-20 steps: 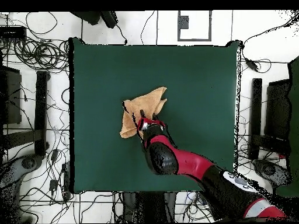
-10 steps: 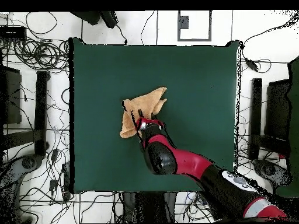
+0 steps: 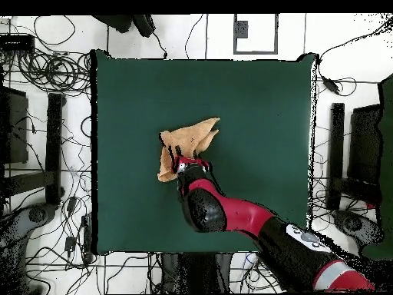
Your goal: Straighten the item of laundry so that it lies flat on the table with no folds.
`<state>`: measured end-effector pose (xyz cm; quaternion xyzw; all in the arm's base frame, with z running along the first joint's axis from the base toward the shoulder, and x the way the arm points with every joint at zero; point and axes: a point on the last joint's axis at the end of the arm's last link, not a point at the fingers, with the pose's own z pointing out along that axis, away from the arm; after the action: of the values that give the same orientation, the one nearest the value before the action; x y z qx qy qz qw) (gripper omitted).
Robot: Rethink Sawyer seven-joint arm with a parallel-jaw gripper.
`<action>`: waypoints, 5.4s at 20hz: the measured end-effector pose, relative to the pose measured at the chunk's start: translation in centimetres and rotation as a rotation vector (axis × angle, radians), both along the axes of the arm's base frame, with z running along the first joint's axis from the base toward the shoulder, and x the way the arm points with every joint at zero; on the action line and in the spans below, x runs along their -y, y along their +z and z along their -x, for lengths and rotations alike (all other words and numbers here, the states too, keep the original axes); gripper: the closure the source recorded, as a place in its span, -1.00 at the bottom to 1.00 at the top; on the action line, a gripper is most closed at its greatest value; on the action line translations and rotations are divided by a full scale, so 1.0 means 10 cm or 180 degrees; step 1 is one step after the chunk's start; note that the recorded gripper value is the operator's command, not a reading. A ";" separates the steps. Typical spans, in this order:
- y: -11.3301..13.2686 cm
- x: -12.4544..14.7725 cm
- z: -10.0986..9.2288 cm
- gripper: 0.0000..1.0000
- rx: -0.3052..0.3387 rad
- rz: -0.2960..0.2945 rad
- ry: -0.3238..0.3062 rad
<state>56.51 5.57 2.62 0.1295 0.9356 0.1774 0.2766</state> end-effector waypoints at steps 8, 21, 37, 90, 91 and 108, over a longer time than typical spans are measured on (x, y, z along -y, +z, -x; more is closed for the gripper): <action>0.07 0.00 -0.04 1.00 0.0000 0.0017 -0.0041; 0.09 0.00 -0.02 1.00 -0.0058 0.0114 -0.0090; 1.17 0.03 0.09 1.00 -0.0436 0.1671 0.0104; 2.22 0.64 0.08 1.00 -0.0443 0.2792 -0.0195; 2.20 0.64 0.08 1.00 -0.0476 0.2784 -0.0201; 1.58 0.34 -0.17 1.00 -0.0841 0.2696 -0.0334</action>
<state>58.25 2.16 18.44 0.0736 0.9452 -0.2537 0.1920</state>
